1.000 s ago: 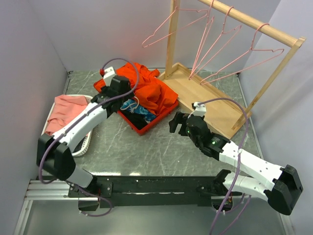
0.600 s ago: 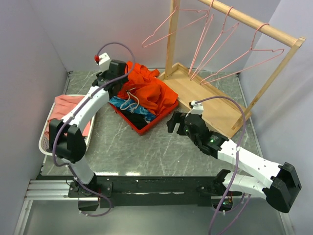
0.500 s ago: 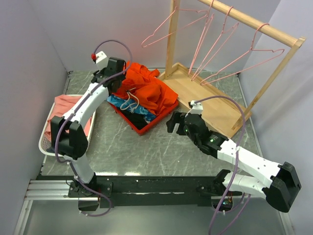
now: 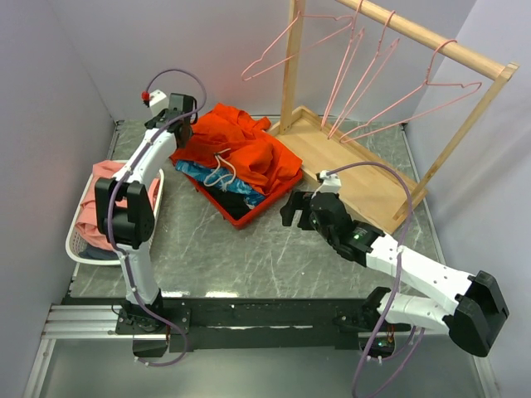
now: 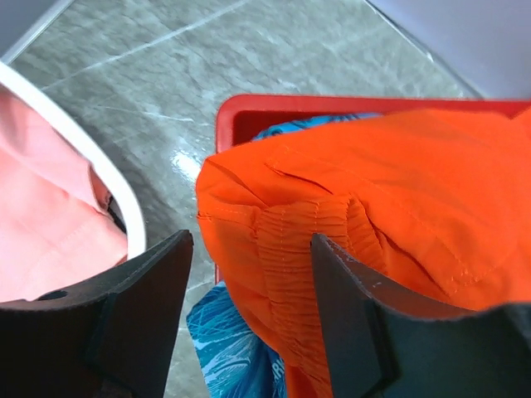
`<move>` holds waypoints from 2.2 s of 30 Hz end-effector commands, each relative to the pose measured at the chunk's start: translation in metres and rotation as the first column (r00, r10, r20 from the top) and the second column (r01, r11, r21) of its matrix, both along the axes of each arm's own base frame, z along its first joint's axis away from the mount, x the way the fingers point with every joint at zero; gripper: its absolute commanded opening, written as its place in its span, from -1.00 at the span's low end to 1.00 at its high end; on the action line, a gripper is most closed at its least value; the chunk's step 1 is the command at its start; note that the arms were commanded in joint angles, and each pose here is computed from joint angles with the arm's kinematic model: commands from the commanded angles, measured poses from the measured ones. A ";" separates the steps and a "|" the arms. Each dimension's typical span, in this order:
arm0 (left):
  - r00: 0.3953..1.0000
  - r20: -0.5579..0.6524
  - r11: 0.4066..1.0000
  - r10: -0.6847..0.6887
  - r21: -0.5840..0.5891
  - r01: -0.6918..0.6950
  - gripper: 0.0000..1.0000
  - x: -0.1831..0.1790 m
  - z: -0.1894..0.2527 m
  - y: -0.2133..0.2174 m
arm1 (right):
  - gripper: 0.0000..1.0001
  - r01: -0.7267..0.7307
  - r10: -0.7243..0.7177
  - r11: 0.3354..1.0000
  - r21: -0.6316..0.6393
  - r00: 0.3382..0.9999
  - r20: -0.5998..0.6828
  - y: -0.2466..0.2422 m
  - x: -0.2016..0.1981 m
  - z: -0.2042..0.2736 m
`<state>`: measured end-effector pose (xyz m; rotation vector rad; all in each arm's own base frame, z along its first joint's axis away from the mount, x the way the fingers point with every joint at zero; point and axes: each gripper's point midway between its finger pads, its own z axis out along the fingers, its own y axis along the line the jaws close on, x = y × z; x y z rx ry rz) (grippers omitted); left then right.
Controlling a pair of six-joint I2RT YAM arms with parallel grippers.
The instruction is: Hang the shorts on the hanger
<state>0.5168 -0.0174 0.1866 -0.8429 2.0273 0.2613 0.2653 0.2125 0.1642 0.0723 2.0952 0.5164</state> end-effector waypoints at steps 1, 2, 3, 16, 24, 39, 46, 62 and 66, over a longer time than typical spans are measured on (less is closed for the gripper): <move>0.991 0.078 0.994 -0.108 -0.016 0.109 0.28 0.017 0.027 -0.018 | 1.00 -0.014 0.013 0.999 0.037 0.999 0.036 0.012 0.008 0.022; 0.990 0.083 0.993 -0.113 -0.022 0.115 0.28 0.017 0.028 -0.019 | 1.00 -0.013 0.011 0.999 0.034 0.999 0.033 0.012 0.009 0.020; 0.988 0.097 0.992 -0.120 -0.022 0.122 0.30 0.015 0.034 -0.019 | 1.00 -0.015 0.014 0.999 0.034 0.999 0.031 0.013 0.009 0.020; 0.993 0.054 0.994 -0.105 0.020 0.104 0.33 0.022 0.028 -0.014 | 1.00 -0.016 0.015 0.999 0.041 0.999 0.031 0.013 0.009 0.019; 0.993 -0.012 0.993 -0.121 -0.007 0.121 0.23 0.033 0.004 -0.021 | 1.00 -0.023 0.022 0.999 0.040 0.999 0.027 0.014 0.008 0.021; 0.890 0.325 0.945 -0.319 0.041 0.324 -0.98 0.006 0.114 -0.035 | 1.00 -0.035 0.033 0.998 0.044 0.999 0.038 0.020 0.011 0.029; 0.625 0.569 0.809 -0.534 0.128 0.573 -0.98 -0.045 0.201 -0.076 | 1.00 -0.054 0.050 0.997 0.049 0.996 0.072 0.032 0.023 0.058; 0.903 0.316 0.881 -0.291 -0.279 0.382 -0.98 -0.194 0.013 -0.040 | 1.00 -0.007 0.011 0.999 -0.039 0.994 0.112 0.084 0.077 0.093; 0.949 0.262 0.894 -0.176 -0.362 0.266 -0.98 -0.213 -0.029 -0.031 | 1.00 0.057 -0.042 0.992 -0.112 0.990 0.132 0.097 0.103 0.103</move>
